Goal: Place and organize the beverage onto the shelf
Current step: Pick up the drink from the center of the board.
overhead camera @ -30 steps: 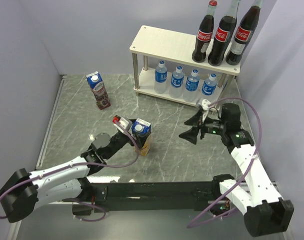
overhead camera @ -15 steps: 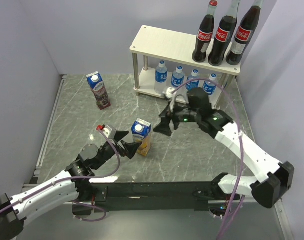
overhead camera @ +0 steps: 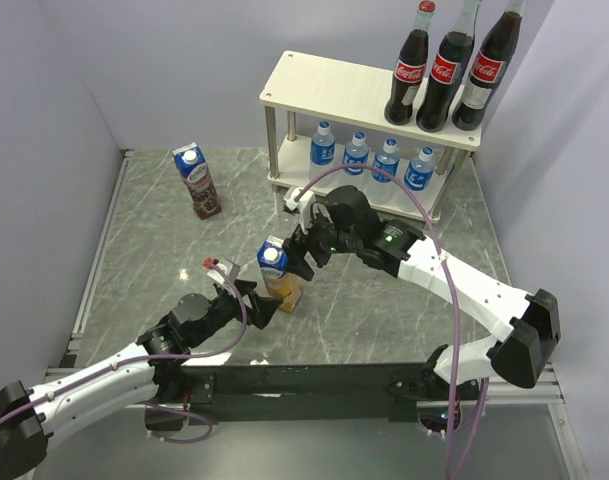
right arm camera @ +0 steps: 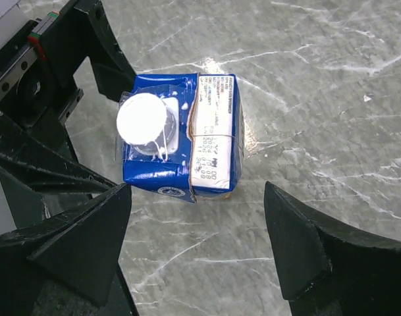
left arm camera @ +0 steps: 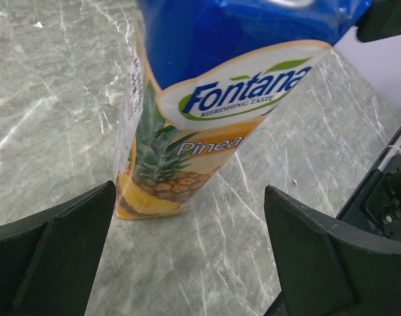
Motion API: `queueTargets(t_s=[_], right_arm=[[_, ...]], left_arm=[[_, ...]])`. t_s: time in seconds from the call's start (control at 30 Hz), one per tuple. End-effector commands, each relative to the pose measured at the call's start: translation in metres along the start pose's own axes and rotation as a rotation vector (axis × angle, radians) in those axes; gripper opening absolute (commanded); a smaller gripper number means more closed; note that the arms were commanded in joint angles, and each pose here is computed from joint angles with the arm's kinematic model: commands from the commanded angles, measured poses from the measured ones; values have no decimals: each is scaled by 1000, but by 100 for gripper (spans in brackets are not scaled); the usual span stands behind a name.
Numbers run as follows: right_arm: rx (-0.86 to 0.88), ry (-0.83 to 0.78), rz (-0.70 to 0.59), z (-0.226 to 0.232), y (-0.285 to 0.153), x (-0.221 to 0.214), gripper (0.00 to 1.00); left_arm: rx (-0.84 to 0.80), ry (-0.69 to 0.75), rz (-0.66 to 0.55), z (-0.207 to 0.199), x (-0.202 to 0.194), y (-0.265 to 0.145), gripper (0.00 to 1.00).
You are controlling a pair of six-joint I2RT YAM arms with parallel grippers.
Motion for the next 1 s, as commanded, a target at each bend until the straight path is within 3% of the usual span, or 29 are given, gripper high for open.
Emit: queueTargets(t_s=[0.0, 0.2, 0.57, 0.97], right_arm=[[-4, -38, -24, 4, 3, 17, 87], [10, -36, -33, 7, -2, 19, 87], [19, -39, -61, 12, -13, 16, 88], [-42, -9, -169, -6, -51, 28, 87]], left_arm=[[-10, 39, -75, -3, 14, 6, 100], [-31, 91, -107, -6, 13, 16, 99], [71, 181, -117, -6, 13, 48, 99], [117, 225, -132, -6, 7, 63, 90]])
Point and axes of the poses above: each gripper's point midway between its finger pads, its own y axis out along the fingers, its own z axis along the line the jaws close on, x = y × z, the point moved 5 cm from there along -y, back along the fingers, and after that the axes turned 8 degrees about y, right-handed, at the moved point
